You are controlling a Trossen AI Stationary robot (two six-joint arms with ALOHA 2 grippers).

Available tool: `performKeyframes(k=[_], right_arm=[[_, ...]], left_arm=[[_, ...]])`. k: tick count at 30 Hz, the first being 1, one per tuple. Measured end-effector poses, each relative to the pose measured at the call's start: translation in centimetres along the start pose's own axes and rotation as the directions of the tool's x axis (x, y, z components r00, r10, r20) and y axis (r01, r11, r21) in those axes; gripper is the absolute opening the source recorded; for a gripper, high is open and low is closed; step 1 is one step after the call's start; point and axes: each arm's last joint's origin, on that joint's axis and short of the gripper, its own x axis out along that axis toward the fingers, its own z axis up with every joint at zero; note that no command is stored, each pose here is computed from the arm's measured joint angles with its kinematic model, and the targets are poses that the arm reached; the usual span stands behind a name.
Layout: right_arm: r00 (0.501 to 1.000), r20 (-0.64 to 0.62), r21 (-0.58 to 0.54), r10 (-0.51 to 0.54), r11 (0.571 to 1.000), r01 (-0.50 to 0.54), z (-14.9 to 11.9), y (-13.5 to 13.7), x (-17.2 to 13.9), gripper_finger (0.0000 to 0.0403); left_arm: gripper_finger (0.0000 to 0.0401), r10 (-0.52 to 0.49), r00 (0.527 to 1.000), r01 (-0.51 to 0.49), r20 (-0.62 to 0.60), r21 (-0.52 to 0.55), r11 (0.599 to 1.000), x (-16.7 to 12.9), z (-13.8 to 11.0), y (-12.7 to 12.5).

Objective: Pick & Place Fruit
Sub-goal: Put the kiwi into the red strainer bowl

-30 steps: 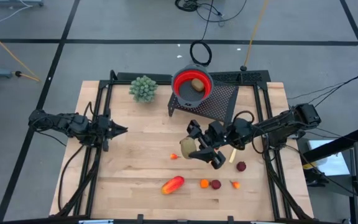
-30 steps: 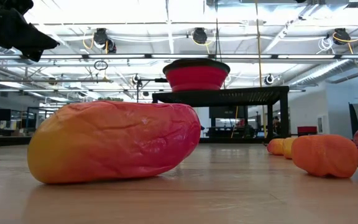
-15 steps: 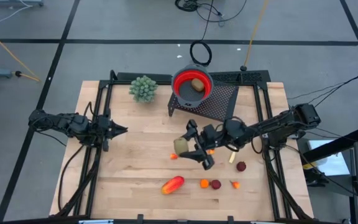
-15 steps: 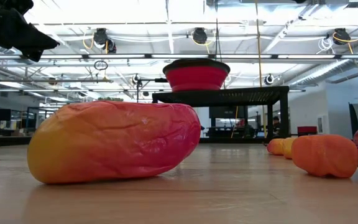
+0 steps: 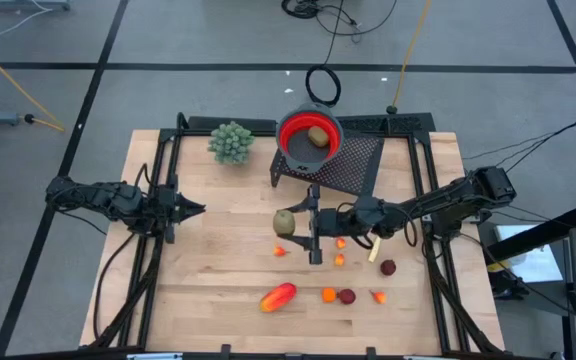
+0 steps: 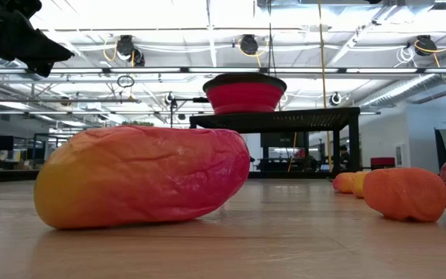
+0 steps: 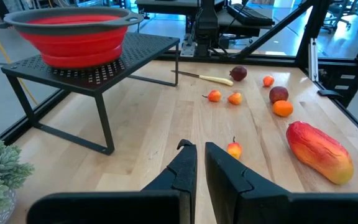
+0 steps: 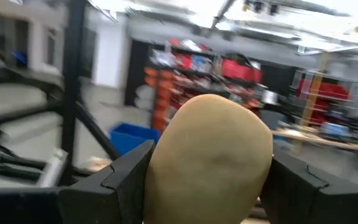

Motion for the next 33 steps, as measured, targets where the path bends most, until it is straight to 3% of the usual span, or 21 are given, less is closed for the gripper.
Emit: performKeyframes(k=[5, 11, 18, 28, 31, 33], right_arm=[[0.989, -0.088, -0.122, -0.117, 0.987, 0.106, -0.7, -0.3, 0.0, 0.0234], [0.946, -0.123, -0.186, -0.299, 0.943, 0.274, -0.8, -0.8, -0.2, 0.0238], [0.828, -0.160, -0.392, -0.538, 0.804, 0.447, -0.9, -1.5, -0.5, 0.0232], [0.539, -0.190, -0.598, -0.820, 0.532, 0.599, -1.0, -2.3, -1.3, 0.0237], [0.497, -0.192, -0.617, -0.846, 0.498, 0.609, -1.0, -2.4, -1.5, 0.0232], [0.499, -0.192, -0.618, -0.845, 0.499, 0.608, -1.0, -2.4, -1.5, 0.0232]], left_arm=[[0.0031, 0.000, 1.000, 0.000, 0.000, 0.001, 1.000, 0.0, 0.0, 0.0], [0.0031, 0.000, 1.000, 0.000, 0.000, -0.013, 1.000, 0.0, 0.0, 0.0], [0.0031, 0.000, 1.000, 0.000, 0.000, -0.029, 1.000, 0.0, 0.0, 0.0], [0.0031, 0.000, 1.000, 0.000, 0.000, -0.032, 0.999, 0.0, 0.0, 0.0], [0.0031, 0.000, 1.000, 0.000, 0.000, -0.033, 0.999, 0.0, 0.0, 0.0], [0.0031, 0.000, 1.000, 0.000, 0.000, -0.034, 0.999, 0.0, 0.0, 0.0]])
